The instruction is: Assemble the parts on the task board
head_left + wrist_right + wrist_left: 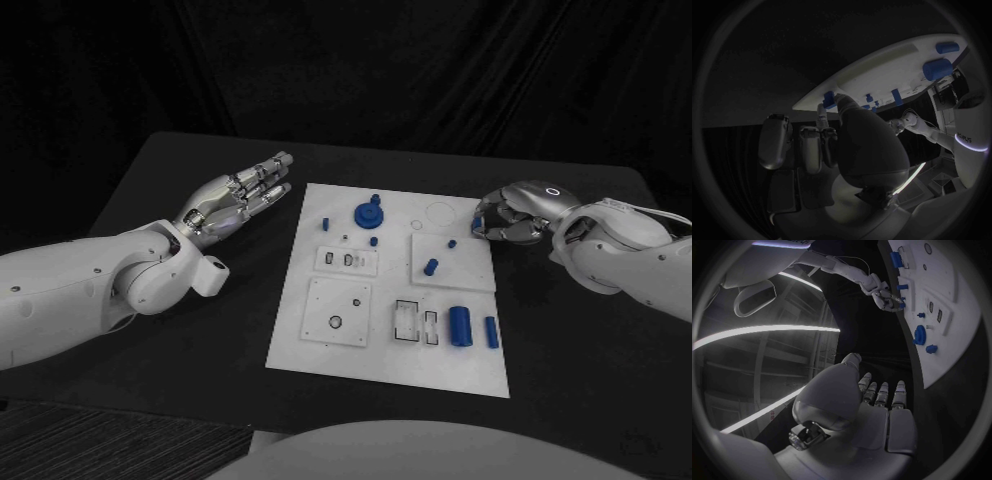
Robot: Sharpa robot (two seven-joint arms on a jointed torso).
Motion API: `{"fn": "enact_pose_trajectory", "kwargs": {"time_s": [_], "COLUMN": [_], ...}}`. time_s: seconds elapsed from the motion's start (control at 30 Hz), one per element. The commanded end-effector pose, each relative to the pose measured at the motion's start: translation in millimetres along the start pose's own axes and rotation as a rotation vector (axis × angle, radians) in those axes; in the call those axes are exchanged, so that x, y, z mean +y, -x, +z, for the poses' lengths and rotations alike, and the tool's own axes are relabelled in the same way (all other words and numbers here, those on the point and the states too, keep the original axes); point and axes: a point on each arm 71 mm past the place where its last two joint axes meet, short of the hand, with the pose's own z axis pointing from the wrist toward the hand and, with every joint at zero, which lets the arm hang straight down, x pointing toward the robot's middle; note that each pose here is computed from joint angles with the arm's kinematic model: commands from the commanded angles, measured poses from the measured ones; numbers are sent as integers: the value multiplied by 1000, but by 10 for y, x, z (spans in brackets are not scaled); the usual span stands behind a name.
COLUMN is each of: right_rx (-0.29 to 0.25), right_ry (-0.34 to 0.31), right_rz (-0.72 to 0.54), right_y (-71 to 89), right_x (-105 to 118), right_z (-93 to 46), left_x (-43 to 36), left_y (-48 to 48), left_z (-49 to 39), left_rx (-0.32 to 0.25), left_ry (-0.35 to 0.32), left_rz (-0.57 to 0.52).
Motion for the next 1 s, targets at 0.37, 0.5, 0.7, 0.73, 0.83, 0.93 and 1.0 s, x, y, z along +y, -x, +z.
{"fn": "enact_pose_trajectory", "kwargs": {"time_s": [0.37, 0.5, 0.7, 0.73, 0.83, 0.93, 1.0], "right_rx": [-30, -46, -97, -108, -131, -148, -150], "right_ry": [5, 9, 38, 47, 80, 129, 171], "right_rz": [-1, 3, 19, 23, 35, 52, 65], "right_y": [9, 24, 148, 191, 301, 397, 435], "right_x": [8, 28, 166, 212, 355, 560, 726], "right_z": [-8, -27, -56, -51, -37, -20, -6], "left_x": [-37, -35, -32, -32, -30, -30, -29], "left_y": [-22, -21, -19, -20, -24, -30, -34], "left_z": [2, 0, -1, 0, 6, 12, 18], "left_rx": [15, 15, 13, 13, 13, 13, 14], "left_ry": [-65, -65, -63, -62, -62, -63, -63], "left_rz": [-16, -16, -15, -15, -14, -14, -14]}}
